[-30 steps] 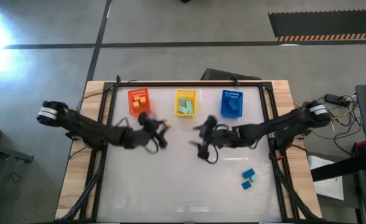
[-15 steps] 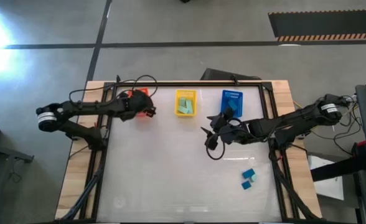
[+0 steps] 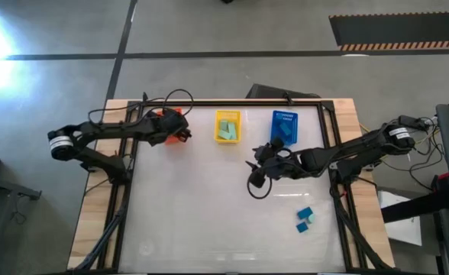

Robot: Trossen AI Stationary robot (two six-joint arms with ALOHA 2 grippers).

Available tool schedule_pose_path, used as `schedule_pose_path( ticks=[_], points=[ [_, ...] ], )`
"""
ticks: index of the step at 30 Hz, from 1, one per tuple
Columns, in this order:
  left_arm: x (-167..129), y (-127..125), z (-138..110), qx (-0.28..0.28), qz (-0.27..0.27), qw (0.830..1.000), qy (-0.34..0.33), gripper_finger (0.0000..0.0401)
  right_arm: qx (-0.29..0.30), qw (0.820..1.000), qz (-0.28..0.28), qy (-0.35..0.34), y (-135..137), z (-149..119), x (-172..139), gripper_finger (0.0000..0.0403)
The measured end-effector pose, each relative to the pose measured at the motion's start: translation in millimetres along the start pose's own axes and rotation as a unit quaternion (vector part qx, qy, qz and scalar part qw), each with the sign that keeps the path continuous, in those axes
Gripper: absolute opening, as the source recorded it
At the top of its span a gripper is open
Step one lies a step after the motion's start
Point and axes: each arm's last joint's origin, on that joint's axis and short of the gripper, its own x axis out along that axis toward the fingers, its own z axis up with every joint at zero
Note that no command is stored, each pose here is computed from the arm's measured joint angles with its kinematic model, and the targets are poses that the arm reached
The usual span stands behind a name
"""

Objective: Sort & place blocks by color
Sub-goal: Put the blue block into the blue bin

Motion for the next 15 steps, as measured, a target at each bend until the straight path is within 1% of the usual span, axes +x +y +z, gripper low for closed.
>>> schedule_pose_path(
  ticks=[4, 6, 7, 9, 11, 12, 13, 15],
  points=[
    [-13.2, -3.6, 0.6, 0.003, -0.026, 1.0, -0.017, 0.0217, 0.034, 0.996, 0.078, 0.03, 6.8, -2.2, -3.9, 0.0237],
    [-24.3, -7.4, 0.0, 0.006, -0.048, 0.998, -0.031, 0.0217, 0.063, 0.988, 0.127, 0.061, 11.9, -5.5, -6.9, 0.0237],
    [-30.6, -9.8, -1.1, 0.01, -0.06, 0.997, -0.039, 0.0217, 0.081, 0.981, 0.155, 0.084, 14.9, -7.9, -8.6, 0.0237],
    [-44.4, -14.7, -2.4, 0.014, -0.09, 0.994, -0.061, 0.0218, 0.116, 0.96, 0.208, 0.145, 21.3, -14.8, -13.6, 0.0237],
    [-58.7, -19.4, -3.1, 0.021, -0.119, 0.989, -0.089, 0.0218, 0.156, 0.931, 0.239, 0.227, 27.1, -25.3, -21.1, 0.0236],
    [-65.8, -21.7, -3.3, 0.026, -0.132, 0.985, -0.105, 0.0218, 0.178, 0.916, 0.239, 0.269, 29.7, -31.5, -25.6, 0.0235],
    [-72.4, -23.6, -3.6, 0.031, -0.145, 0.982, -0.12, 0.0218, 0.199, 0.902, 0.227, 0.309, 31.5, -38.1, -30.7, 0.0233],
    [-85.2, -27.1, -3.8, 0.039, -0.173, 0.973, -0.149, 0.0219, 0.232, 0.875, 0.181, 0.386, 32.4, -52.5, -41.5, 0.0232]
  ],
)
